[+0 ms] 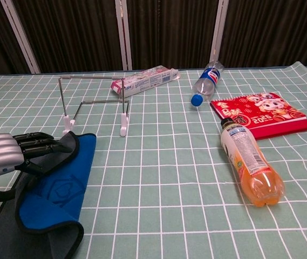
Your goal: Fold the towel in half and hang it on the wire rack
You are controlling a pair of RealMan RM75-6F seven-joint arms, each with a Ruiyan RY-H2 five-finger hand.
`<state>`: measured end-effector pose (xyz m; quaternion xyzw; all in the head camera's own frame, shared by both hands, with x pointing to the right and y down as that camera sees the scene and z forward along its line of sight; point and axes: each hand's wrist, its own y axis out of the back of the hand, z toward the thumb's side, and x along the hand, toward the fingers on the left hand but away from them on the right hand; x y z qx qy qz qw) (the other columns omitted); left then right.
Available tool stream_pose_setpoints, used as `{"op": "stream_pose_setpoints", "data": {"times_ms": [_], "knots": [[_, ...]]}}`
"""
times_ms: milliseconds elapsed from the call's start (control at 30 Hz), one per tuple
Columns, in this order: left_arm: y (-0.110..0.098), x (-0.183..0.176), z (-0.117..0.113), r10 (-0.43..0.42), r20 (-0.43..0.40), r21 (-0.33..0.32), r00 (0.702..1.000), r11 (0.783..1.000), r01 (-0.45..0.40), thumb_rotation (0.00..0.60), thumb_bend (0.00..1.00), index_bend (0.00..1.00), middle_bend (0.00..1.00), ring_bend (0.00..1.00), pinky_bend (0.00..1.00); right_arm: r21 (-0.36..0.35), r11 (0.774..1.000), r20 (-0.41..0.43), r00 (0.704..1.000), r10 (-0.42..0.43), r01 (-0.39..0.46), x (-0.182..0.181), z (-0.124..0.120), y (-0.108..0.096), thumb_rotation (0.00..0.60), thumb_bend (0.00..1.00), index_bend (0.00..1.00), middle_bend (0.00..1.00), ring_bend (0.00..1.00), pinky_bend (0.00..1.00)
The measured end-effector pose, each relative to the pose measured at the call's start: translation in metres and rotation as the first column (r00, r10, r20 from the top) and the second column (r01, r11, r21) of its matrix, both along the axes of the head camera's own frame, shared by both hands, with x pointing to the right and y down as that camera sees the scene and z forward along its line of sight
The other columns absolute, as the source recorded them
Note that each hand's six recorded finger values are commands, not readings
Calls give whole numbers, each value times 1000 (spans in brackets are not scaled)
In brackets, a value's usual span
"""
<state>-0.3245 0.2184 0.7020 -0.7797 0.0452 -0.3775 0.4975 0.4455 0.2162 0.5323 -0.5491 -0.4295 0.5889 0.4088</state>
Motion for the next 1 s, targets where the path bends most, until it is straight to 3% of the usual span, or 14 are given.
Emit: {"op": "stream_pose_setpoints", "data": {"times_ms": [233, 367, 500, 533, 600, 667, 733, 867, 1000], "knots": [[2, -8, 2, -15, 4, -2, 1000, 1000, 15, 600, 607, 697, 0, 0, 0, 1, 1000, 0, 1000, -3, 3, -1, 0, 0, 600, 0, 93, 0, 0, 0], [2, -11, 3, -20, 3, -3, 1000, 1000, 20, 600, 608, 686, 0, 0, 0, 1, 1000, 1, 1000, -4, 4, -1, -1, 1, 600, 0, 12, 0, 0, 0], [3, -15, 3, -10, 15, -7, 1000, 1000, 11, 600, 606, 565, 0, 0, 0, 2, 1000, 3, 1000, -4, 4, -2, -1, 1, 600, 0, 0, 0, 0, 0], [2, -16, 3, -8, 20, -5, 1000, 1000, 8, 600, 576, 520, 0, 0, 0, 2, 1000, 3, 1000, -4, 4, -2, -1, 1, 600, 0, 0, 0, 0, 0], [1, -21, 1, -8, 32, -5, 999, 1000, 8, 600, 417, 385, 0, 0, 0, 3, 1000, 4, 1000, -5, 5, -2, -2, 1, 600, 0, 0, 0, 0, 0], [0, -25, 0, -8, 42, -12, 999, 1000, 9, 600, 165, 133, 0, 0, 0, 2, 1000, 5, 1000, -6, 6, -3, -2, 1, 600, 0, 0, 0, 0, 0], [0, -30, -3, -9, 52, -20, 999, 1000, 10, 600, 66, 15, 0, 0, 0, 2, 1000, 6, 1000, -8, 8, -3, -2, 1, 600, 0, 0, 0, 0, 0], [-2, -38, -13, -18, 46, -20, 999, 1000, 19, 600, 37, 0, 0, 0, 0, 1, 1000, 9, 1000, -11, 11, -4, -2, 1, 600, 0, 0, 0, 0, 0], [0, -38, -29, -38, -15, -18, 999, 999, 38, 600, 37, 3, 0, 0, 0, 1, 1000, 13, 1000, -12, 12, -4, -2, 2, 600, 0, 0, 0, 0, 0]]}}
